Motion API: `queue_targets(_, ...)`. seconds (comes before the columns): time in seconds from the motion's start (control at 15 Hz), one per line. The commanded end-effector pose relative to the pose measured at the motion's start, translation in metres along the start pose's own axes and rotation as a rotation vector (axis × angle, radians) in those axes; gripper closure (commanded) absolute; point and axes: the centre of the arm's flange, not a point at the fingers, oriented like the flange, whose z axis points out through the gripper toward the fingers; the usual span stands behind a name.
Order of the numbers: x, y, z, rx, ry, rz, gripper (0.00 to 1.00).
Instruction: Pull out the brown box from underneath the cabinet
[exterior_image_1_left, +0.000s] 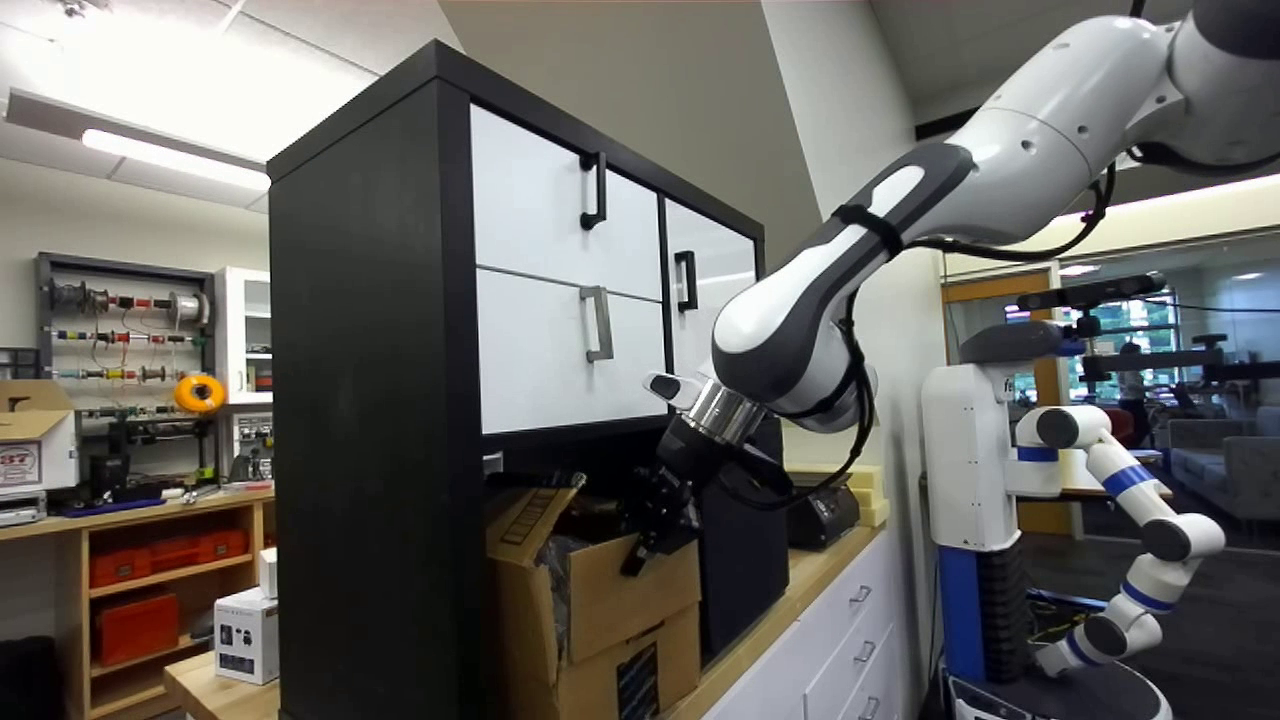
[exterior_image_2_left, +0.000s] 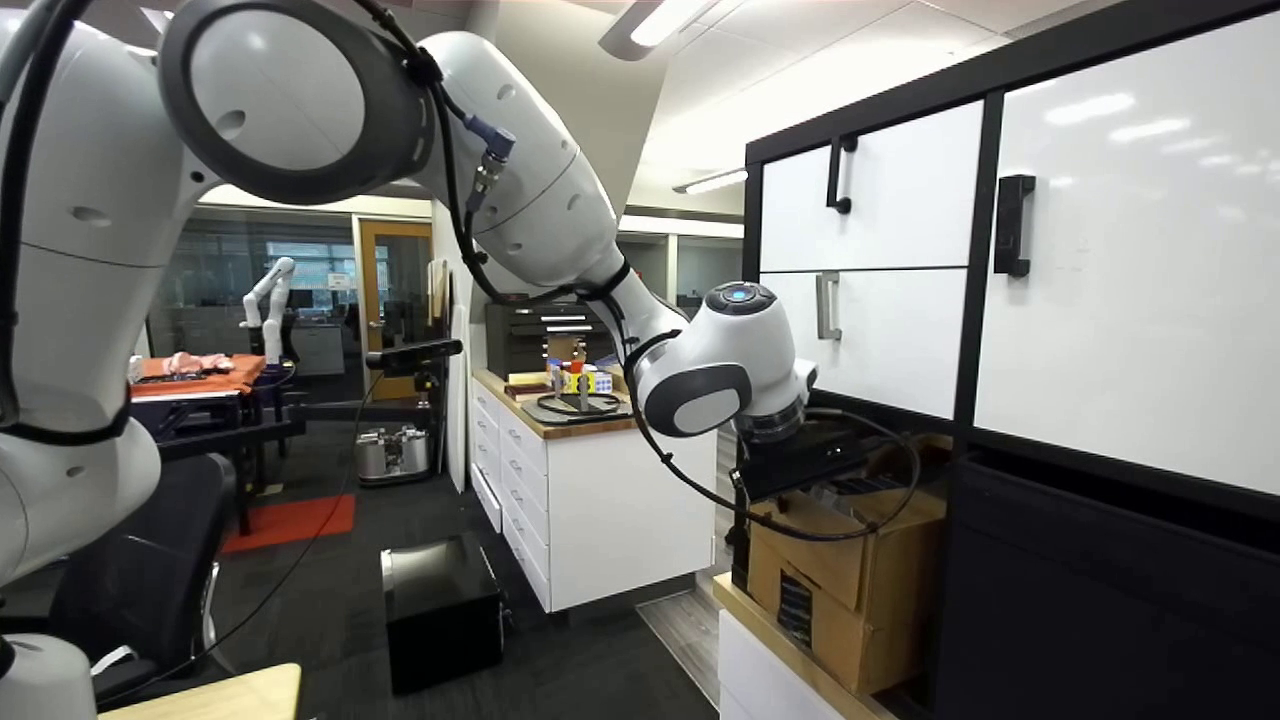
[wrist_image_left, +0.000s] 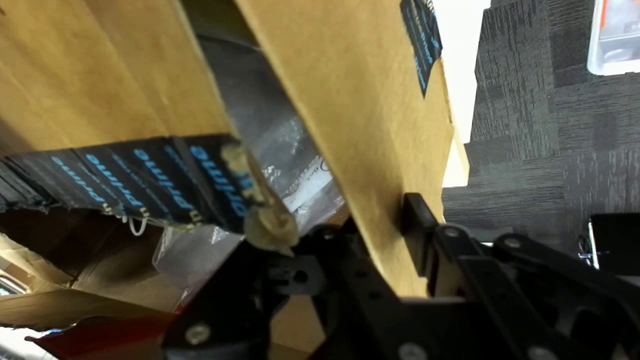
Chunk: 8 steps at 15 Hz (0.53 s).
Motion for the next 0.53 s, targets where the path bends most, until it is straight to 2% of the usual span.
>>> queue_targets(0.0,-0.012,-0.029,-0.045,-0.009,0.021,0.014,0.97)
queue_targets(0.47,-0.031,-0.062,-0.075,0.017,0.024,0.017,0.96)
